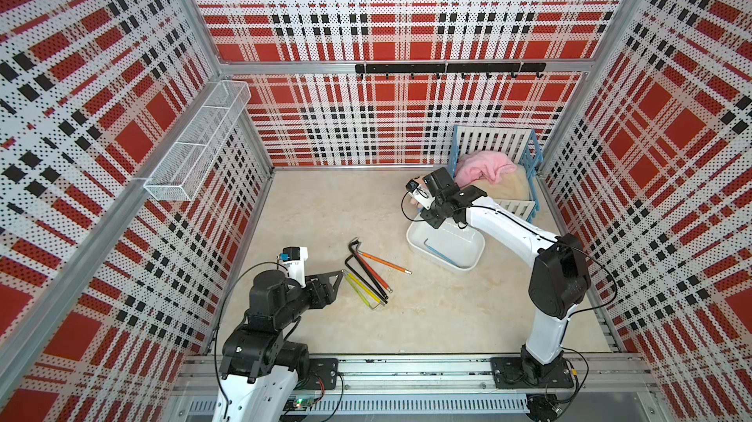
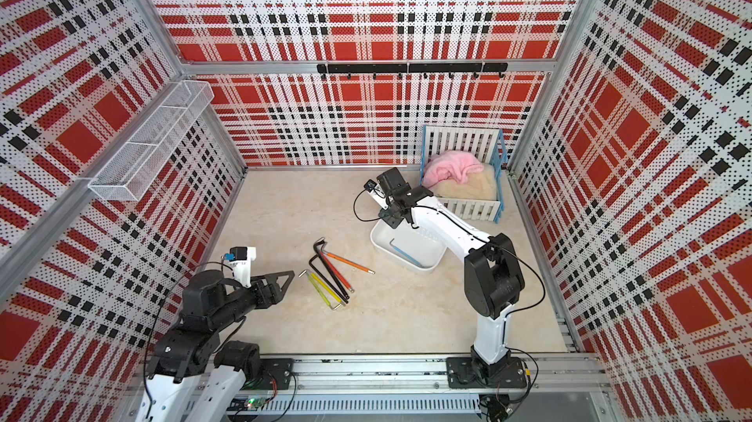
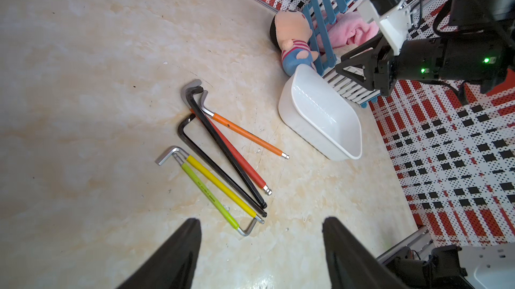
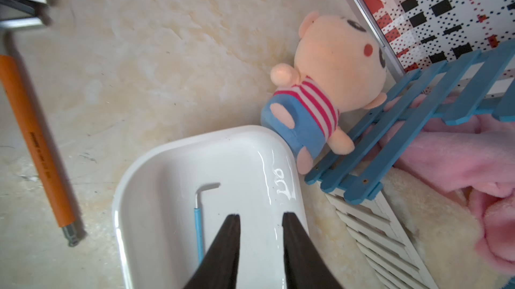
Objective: Put the hex key on the desktop into the storage box
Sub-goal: Place the Allen key in the storage box, then pick up the Allen key from the center of the board.
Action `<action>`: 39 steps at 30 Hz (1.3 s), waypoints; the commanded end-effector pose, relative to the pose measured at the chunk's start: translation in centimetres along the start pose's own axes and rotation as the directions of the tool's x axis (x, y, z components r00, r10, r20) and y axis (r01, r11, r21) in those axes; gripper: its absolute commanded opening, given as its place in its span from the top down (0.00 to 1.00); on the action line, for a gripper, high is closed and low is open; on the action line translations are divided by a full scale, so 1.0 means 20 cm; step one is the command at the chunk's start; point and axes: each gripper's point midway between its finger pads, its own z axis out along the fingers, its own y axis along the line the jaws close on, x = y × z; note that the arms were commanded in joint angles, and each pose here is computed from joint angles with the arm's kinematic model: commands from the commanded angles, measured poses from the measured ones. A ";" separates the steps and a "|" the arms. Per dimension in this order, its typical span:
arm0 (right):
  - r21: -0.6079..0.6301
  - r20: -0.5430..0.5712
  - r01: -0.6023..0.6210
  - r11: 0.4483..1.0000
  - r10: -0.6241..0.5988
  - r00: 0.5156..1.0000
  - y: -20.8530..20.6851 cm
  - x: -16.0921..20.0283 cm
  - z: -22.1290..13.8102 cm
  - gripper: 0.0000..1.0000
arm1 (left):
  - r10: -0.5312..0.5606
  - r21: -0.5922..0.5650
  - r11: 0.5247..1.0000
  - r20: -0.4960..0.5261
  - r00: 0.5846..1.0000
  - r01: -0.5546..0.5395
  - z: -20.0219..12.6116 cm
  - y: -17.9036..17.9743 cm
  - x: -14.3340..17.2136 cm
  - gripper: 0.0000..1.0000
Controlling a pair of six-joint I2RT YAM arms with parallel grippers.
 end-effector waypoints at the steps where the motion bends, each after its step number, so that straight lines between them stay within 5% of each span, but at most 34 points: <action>1: -0.080 0.062 -0.013 0.997 0.018 0.998 0.18 -0.14 -0.08 0.69 | 0.027 0.019 0.999 0.024 0.999 -0.027 0.00 -0.02 -0.02 0.26; 18: -0.360 -0.018 0.069 0.930 -0.081 0.997 0.93 -0.24 0.14 0.68 | 0.030 0.023 0.999 0.044 0.999 -0.031 -0.02 -0.02 -0.03 0.26; 39: -0.358 -0.165 0.011 0.934 -0.075 0.984 1.10 -0.10 0.42 0.64 | 0.031 0.021 0.999 0.040 0.999 -0.031 -0.01 -0.02 -0.03 0.25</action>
